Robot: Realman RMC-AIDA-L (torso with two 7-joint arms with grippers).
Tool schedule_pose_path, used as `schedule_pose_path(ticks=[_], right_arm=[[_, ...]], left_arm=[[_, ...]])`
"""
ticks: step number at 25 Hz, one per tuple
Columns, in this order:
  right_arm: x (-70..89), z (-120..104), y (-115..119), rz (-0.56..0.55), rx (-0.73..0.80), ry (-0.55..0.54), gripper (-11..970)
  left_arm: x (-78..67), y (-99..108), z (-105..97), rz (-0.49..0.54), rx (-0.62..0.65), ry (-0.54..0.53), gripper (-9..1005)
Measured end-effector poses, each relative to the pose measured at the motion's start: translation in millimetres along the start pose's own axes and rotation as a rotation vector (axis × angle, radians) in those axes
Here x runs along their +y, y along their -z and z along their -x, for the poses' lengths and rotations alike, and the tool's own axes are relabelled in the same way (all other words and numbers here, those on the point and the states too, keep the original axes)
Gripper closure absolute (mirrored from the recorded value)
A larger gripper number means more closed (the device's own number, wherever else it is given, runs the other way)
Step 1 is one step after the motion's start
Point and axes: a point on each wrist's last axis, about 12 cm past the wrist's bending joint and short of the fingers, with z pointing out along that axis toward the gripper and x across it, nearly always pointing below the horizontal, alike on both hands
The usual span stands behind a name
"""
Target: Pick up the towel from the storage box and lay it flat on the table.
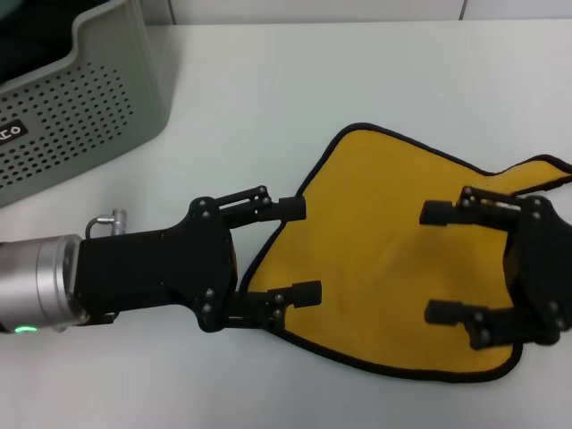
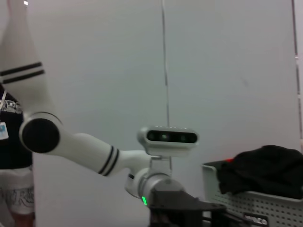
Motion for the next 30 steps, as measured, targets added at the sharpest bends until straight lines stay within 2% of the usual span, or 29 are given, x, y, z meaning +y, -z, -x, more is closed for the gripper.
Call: schedule_pose_path(ticks=[14,30], right_arm=[[5.7,-1.3,0.2,0.046,0.004,-0.027,115],[7.4,-3.0,0.5,0.047,0.0,-0.038,115]], left_arm=[[-4.0,1.1,-0.8,-0.021,-0.013,0.018,152],[-4.4,2.4,-0.8,-0.02,-0.013,0.018,151]])
